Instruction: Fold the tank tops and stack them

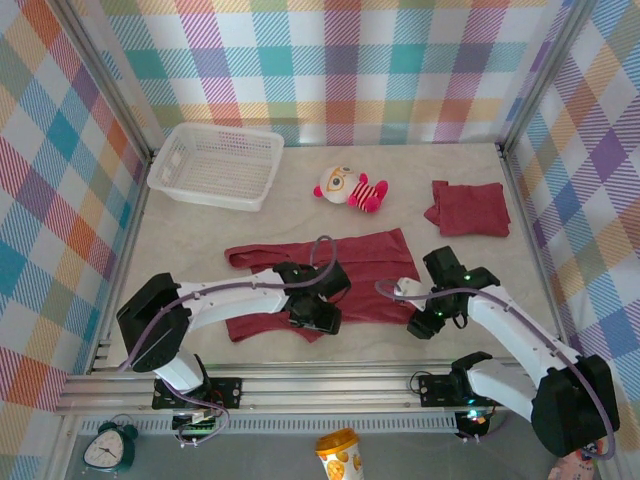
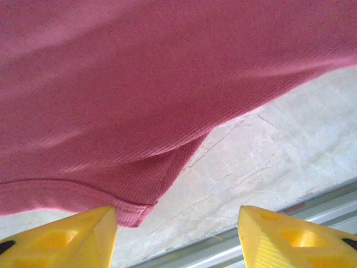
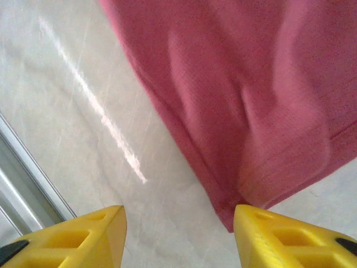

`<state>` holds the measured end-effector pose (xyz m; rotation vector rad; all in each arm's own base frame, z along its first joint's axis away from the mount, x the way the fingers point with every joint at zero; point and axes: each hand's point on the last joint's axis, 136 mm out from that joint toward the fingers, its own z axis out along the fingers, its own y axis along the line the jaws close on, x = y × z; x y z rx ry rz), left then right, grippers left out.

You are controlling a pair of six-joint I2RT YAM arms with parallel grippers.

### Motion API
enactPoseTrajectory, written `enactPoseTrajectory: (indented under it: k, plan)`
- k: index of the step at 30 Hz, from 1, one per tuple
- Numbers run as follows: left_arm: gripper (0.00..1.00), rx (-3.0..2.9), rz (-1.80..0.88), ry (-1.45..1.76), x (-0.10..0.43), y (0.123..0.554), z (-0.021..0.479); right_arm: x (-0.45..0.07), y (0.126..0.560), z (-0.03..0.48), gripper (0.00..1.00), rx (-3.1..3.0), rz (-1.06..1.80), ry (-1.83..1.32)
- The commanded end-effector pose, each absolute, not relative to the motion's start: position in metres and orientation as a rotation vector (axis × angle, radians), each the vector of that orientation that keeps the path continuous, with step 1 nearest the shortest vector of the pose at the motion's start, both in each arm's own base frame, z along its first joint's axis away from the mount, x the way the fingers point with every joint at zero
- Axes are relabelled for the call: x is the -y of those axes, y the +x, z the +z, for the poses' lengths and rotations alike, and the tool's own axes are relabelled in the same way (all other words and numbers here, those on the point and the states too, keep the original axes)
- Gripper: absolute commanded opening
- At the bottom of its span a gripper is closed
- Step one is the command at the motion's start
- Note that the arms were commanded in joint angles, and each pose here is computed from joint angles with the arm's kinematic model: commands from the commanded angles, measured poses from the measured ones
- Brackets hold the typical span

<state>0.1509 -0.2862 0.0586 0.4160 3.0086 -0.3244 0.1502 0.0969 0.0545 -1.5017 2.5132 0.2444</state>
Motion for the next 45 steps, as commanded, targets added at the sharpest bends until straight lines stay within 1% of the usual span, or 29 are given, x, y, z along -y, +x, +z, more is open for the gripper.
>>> enactPoseTrajectory:
  k: [1, 9, 11, 13, 17, 20, 23, 25, 30, 32, 38, 41, 45]
  plan:
    - [0.58, -2.972, -0.393, 0.409, 0.293, 0.153, 0.039, -0.087, 0.148, 0.040, 0.54, -2.439, 0.135, -1.658]
    - [0.56, -2.949, -0.404, 0.573, 0.296, 0.135, 0.032, -0.091, 0.175, 0.019, 0.55, -2.398, 0.053, -1.598]
    - [0.56, -2.949, -0.346, 0.595, 0.288, 0.131, 0.028, -0.092, 0.177, 0.016, 0.54, -2.396, 0.061, -1.601]
    - [0.55, -2.963, -0.277, 0.627, 0.279, 0.129, 0.021, -0.095, 0.176, 0.014, 0.53, -2.394, 0.088, -1.610]
    - [0.48, -2.978, -0.222, 0.676, 0.272, 0.123, 0.012, -0.097, 0.168, 0.009, 0.48, -2.412, 0.138, -1.654]
    - [0.46, -2.986, -0.114, 0.702, 0.259, 0.120, 0.005, -0.097, 0.158, 0.007, 0.42, -2.422, 0.183, -1.681]
    - [0.43, -2.984, 0.005, 0.734, 0.246, 0.122, -0.001, -0.096, 0.151, 0.004, 0.39, -2.431, 0.190, -1.734]
    - [0.38, -2.981, 0.078, 0.755, 0.240, 0.124, -0.002, -0.096, 0.146, 0.002, 0.36, -2.437, 0.190, -1.772]
    - [0.24, -2.973, 0.115, 0.804, 0.240, 0.122, -0.003, -0.100, 0.143, 0.009, 0.17, -2.447, 0.204, -1.778]
    - [0.16, -2.970, 0.146, 0.824, 0.238, 0.122, -0.001, -0.101, 0.143, 0.016, 0.14, -2.443, 0.207, -1.766]
    - [0.00, -2.940, 0.235, 0.903, 0.229, 0.126, 0.014, -0.093, 0.139, 0.032, 0.10, -2.453, 0.170, -1.738]
    - [0.00, -2.936, 0.247, 0.939, 0.229, 0.126, 0.026, -0.094, 0.138, 0.040, 0.10, -2.465, 0.189, -1.704]
    - [0.00, -2.931, 0.170, 0.967, 0.238, 0.124, 0.045, -0.098, 0.142, 0.053, 0.10, -2.450, 0.219, -1.641]
